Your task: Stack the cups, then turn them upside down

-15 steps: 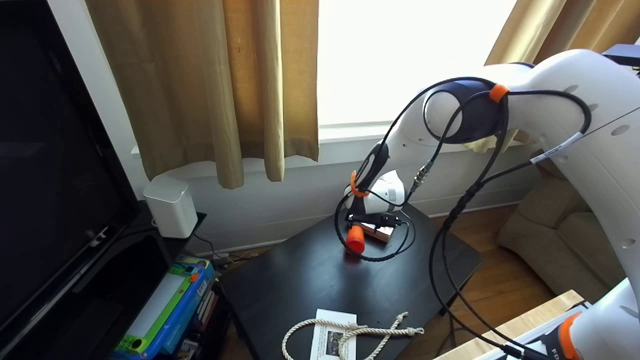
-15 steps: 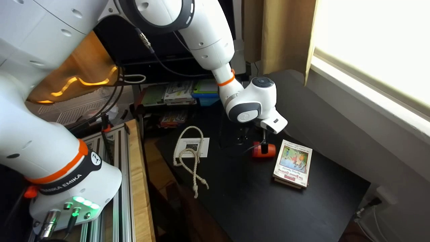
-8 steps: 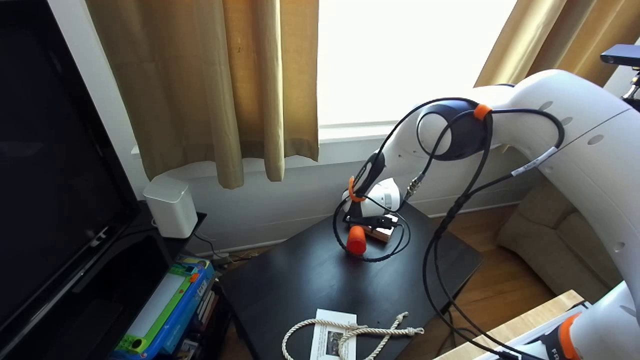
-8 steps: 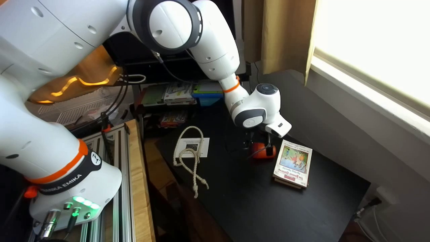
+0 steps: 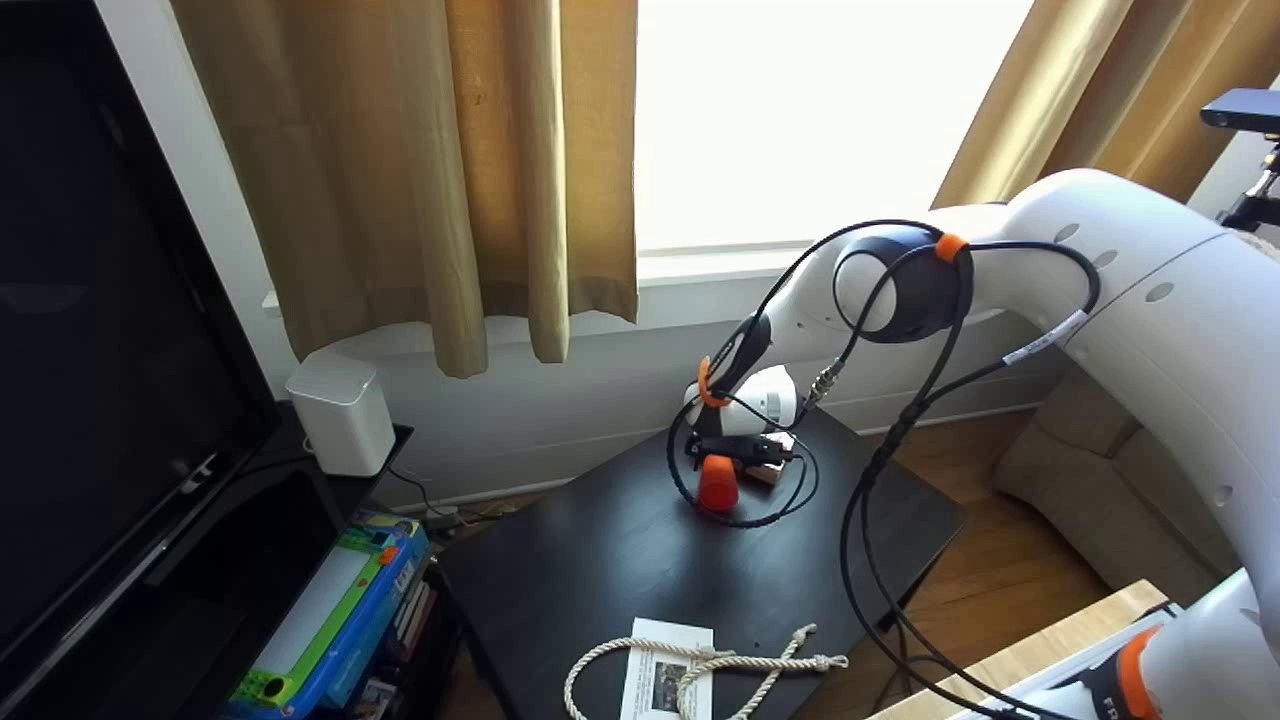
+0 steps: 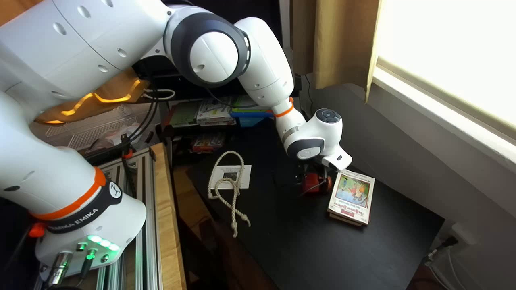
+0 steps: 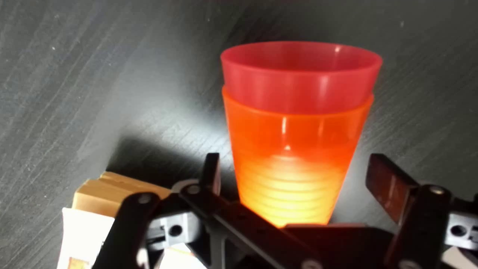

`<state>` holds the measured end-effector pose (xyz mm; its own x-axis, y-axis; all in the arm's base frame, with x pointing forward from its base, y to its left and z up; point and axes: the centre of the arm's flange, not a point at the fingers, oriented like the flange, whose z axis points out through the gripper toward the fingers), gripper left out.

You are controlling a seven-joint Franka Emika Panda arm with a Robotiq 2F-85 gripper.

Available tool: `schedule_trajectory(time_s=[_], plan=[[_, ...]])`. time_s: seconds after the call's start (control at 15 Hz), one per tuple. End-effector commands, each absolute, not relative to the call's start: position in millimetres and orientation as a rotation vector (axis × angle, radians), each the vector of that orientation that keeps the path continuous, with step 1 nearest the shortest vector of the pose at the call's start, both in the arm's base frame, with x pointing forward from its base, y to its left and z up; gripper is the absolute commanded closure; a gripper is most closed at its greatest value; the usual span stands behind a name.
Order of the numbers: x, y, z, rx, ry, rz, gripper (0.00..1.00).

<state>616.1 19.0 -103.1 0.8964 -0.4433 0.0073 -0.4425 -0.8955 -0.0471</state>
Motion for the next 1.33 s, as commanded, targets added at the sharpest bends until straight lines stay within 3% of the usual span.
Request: schedule_trajectory(time_s=[0.0, 0.4, 0.53, 0.73, 1.27], plan=[[620.0, 12.7, -113.9, -3.002, 0.687, 0.075, 0.0], [619.2, 7.3, -121.7, -2.958, 0.709, 0.217, 0.02], [618.0, 7.4, -123.9, -2.934, 0.712, 0.267, 0.26], [618.6, 6.9, -123.9, -2.907, 0.718, 0.313, 0.44], [601.1, 41.1, -110.0, -2.951, 0.799, 0.215, 0.46]])
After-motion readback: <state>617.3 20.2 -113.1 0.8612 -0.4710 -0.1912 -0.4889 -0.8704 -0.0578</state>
